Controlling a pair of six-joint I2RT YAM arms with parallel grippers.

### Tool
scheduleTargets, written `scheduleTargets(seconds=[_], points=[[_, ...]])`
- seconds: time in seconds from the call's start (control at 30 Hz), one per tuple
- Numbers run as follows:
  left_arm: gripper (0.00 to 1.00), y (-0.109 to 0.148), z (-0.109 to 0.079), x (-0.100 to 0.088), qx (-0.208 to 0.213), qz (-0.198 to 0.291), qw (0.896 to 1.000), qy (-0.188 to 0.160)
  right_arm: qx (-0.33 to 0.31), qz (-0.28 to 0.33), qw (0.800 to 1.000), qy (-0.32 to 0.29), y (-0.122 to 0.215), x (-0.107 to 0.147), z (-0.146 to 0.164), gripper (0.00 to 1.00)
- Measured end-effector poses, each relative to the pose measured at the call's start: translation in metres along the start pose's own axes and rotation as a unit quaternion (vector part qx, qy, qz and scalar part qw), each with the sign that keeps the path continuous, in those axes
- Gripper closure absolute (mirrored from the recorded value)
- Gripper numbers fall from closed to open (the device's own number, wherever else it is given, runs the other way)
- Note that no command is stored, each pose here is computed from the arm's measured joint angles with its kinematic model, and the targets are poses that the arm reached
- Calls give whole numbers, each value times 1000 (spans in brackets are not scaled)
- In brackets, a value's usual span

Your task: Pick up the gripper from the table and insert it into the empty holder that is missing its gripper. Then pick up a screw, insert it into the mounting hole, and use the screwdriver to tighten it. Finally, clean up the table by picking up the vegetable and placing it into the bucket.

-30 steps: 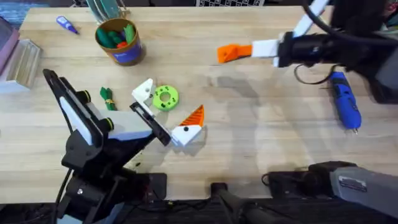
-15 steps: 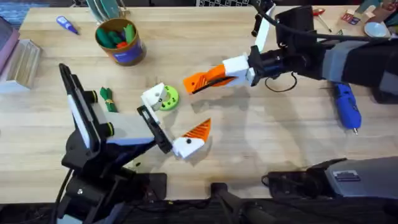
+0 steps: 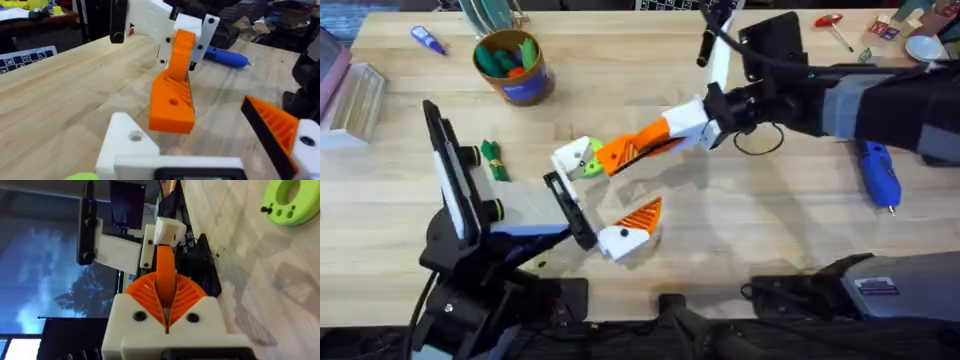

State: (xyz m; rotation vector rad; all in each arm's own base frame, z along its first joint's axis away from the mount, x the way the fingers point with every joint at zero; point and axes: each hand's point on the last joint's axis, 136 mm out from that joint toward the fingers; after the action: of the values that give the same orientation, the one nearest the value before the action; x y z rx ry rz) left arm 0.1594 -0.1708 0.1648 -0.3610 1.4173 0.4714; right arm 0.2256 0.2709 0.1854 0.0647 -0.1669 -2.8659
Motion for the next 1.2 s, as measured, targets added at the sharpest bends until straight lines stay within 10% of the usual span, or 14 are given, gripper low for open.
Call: scheduleTargets(seconds=[1.2], points=[[11,0,2,0,-4,1,1000,0,-22,27,999,-37,-22,-17,-8,993]])
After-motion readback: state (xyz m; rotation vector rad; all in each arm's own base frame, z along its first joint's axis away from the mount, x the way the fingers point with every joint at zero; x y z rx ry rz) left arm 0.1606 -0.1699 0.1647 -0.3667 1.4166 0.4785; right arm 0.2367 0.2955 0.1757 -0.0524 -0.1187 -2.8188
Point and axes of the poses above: each hand's point on the last joint's axis, 136 mm out from that joint toward the fingers, its own y axis back along the fingers, its own z axis along the line the jaws close on, x = y × z, and after that the axes turned 11 degrees about -y, right-handed
